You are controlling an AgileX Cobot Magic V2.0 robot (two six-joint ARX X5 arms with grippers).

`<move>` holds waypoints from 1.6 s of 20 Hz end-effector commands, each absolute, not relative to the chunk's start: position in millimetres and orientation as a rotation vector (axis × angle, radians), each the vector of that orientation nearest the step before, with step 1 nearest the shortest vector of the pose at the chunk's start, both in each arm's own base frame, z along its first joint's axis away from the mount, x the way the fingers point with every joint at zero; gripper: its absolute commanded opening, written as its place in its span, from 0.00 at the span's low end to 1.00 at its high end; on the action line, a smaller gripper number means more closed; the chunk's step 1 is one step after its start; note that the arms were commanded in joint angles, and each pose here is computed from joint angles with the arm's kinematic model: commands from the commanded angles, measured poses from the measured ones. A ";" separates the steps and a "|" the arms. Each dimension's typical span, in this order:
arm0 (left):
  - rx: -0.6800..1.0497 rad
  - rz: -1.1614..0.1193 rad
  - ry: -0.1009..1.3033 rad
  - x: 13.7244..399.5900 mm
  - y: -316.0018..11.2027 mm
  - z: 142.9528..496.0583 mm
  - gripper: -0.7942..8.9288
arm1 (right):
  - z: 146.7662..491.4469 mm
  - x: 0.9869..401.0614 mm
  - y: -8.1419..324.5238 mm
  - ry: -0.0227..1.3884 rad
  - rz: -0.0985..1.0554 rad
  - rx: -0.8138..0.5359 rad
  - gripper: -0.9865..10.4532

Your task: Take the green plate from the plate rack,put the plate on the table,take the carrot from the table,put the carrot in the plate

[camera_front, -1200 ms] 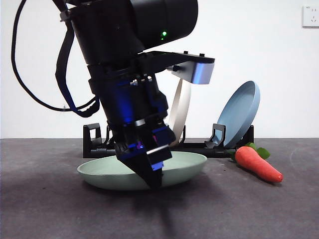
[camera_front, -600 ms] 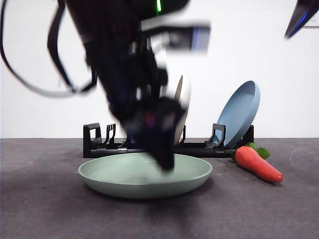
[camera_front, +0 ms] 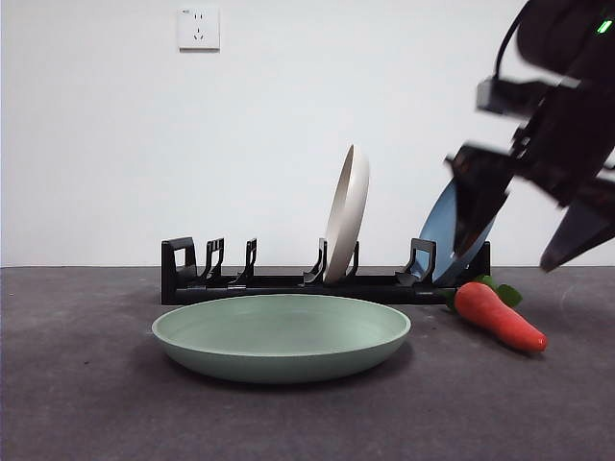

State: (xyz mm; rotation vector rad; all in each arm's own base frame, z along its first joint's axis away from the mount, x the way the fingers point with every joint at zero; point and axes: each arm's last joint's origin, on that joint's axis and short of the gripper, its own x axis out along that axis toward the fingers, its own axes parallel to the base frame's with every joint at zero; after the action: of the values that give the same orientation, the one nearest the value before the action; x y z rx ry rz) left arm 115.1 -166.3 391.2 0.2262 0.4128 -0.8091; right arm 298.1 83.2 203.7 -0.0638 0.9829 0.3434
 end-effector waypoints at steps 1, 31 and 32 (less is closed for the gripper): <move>0.187 -0.804 0.417 106.8 -154.2 395.3 0.32 | 188.8 309.3 89.1 0.975 0.318 -0.047 0.65; 0.202 -0.737 0.479 98.1 -138.1 392.8 0.32 | 223.1 268.6 185.0 0.777 0.554 0.022 0.07; 0.209 -0.735 0.489 97.8 -137.6 391.8 0.32 | 218.1 264.3 200.2 0.768 0.589 0.019 0.07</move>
State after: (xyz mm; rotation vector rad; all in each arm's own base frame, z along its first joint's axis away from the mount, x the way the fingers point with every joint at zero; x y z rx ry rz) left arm 97.7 -137.4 392.6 0.2146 0.4874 -0.7371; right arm 263.8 201.6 221.1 0.0022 0.7510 0.6101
